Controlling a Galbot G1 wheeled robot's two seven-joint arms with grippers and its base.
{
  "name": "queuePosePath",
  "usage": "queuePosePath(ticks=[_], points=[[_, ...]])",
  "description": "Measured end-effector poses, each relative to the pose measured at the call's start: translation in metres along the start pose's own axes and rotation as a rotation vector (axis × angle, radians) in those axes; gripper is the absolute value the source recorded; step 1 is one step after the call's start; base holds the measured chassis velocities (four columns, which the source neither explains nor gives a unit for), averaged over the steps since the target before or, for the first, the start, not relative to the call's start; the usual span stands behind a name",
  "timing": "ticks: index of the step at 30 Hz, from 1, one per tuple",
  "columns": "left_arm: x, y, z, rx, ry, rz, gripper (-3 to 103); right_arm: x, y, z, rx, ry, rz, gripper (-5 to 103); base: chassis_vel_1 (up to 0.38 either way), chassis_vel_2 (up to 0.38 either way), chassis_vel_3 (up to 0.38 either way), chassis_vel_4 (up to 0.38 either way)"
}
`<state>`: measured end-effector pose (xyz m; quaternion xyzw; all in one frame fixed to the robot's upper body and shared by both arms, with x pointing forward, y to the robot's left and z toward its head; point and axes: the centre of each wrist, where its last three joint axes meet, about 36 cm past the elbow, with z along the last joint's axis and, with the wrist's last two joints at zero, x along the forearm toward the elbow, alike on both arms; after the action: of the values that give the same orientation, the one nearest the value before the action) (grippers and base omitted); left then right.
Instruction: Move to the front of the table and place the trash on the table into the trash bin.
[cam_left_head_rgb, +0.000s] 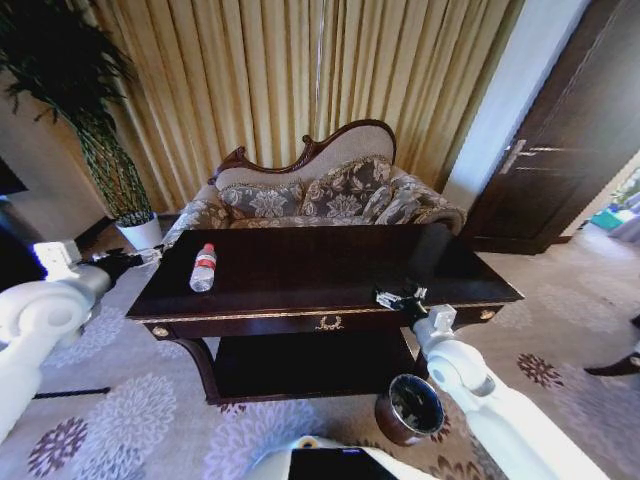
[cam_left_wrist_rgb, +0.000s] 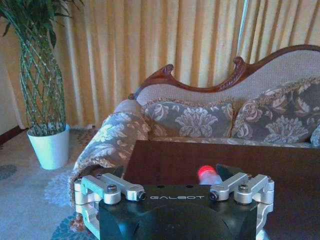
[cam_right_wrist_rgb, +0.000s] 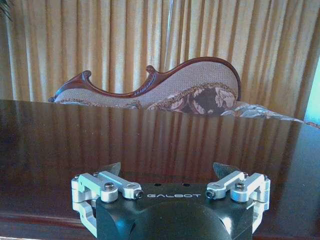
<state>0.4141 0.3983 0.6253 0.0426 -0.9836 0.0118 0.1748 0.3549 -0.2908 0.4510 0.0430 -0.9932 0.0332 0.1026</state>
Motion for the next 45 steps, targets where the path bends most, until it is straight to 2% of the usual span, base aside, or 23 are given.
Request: queuePosePath(ticks=[1, 3, 6, 11, 22, 36, 45], points=[[-0.005, -0.010, 0.000, 0.008, 0.007, -0.006, 100, 0.000, 0.000, 0.001, -0.001, 0.002, 0.003, 100, 0.000, 0.000, 0.000, 0.000], [-0.007, -0.016, -0.001, 0.012, 0.011, -0.012, 100, 0.001, 0.000, 0.001, -0.001, 0.003, 0.007, 100, 0.000, 0.000, 0.000, 0.000], [-0.016, -0.043, -0.004, 0.034, 0.053, -0.051, 100, 0.003, 0.002, 0.003, -0.006, 0.008, 0.023, 100, 0.000, 0.000, 0.000, 0.000], [-0.021, -0.055, -0.001, 0.078, 0.114, -0.081, 100, 0.003, -0.001, 0.006, -0.004, 0.010, 0.036, 100, 0.000, 0.000, 0.000, 0.000], [-0.040, -0.064, 0.005, 0.116, 0.183, -0.048, 100, 0.000, 0.002, 0.010, -0.014, 0.004, 0.038, 100, 0.000, 0.000, 0.000, 0.000], [-0.069, -0.073, 0.016, 0.098, 0.261, -0.047, 100, -0.001, 0.000, 0.013, -0.013, -0.003, 0.052, 100, 0.000, 0.000, 0.000, 0.000], [-0.073, -0.077, 0.021, 0.101, 0.278, -0.045, 100, -0.007, -0.004, 0.013, -0.007, -0.010, 0.067, 100, 0.000, 0.000, 0.000, 0.000]])
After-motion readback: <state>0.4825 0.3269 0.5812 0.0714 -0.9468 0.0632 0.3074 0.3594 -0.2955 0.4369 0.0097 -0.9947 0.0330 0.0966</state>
